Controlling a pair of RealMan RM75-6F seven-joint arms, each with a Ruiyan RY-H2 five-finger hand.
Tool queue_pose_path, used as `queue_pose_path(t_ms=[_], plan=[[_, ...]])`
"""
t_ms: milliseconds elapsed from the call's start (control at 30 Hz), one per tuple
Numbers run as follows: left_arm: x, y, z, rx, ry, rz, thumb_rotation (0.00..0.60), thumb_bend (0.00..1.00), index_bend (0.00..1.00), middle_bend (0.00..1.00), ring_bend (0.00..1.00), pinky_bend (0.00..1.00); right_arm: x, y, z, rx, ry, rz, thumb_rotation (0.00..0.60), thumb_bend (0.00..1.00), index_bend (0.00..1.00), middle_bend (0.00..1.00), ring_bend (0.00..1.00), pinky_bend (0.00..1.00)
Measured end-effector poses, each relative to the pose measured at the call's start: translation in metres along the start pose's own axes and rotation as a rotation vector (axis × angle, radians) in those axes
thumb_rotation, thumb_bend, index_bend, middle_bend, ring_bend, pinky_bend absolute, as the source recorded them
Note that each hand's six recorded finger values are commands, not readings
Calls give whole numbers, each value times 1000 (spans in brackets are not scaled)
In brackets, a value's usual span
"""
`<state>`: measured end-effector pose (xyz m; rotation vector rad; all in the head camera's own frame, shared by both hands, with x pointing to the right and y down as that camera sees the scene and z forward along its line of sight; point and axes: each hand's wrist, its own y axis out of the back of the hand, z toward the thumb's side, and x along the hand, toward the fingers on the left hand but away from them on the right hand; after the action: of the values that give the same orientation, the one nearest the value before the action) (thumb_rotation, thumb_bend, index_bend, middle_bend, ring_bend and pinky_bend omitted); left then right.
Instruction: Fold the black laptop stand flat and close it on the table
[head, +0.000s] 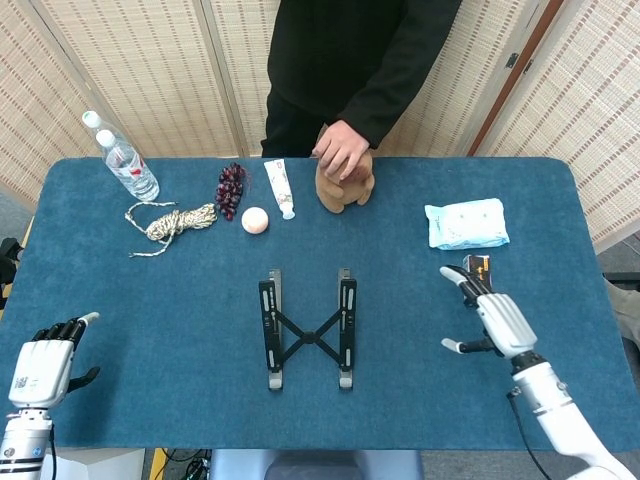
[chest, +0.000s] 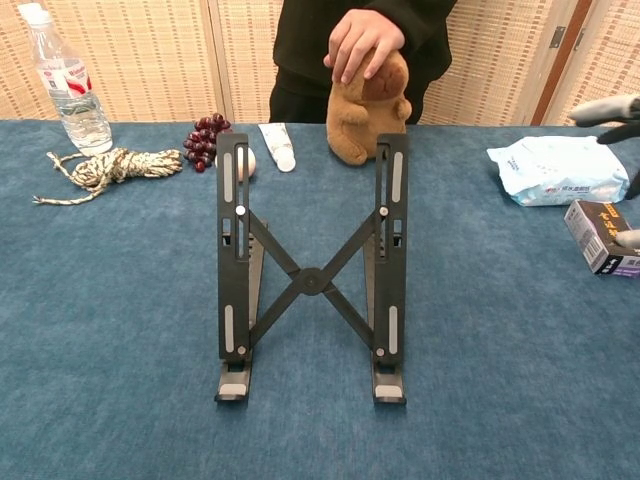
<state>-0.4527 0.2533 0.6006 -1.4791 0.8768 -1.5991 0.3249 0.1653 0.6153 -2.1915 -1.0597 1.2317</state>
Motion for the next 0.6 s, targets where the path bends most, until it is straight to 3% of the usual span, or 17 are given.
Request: queue_pose_path(t_ms=[600], plan=[[-2, -4, -1, -6, 0, -11, 600, 63, 226, 324, 343, 419, -56, -20, 58, -279, 139, 125, 600, 0, 91, 82, 108, 372]])
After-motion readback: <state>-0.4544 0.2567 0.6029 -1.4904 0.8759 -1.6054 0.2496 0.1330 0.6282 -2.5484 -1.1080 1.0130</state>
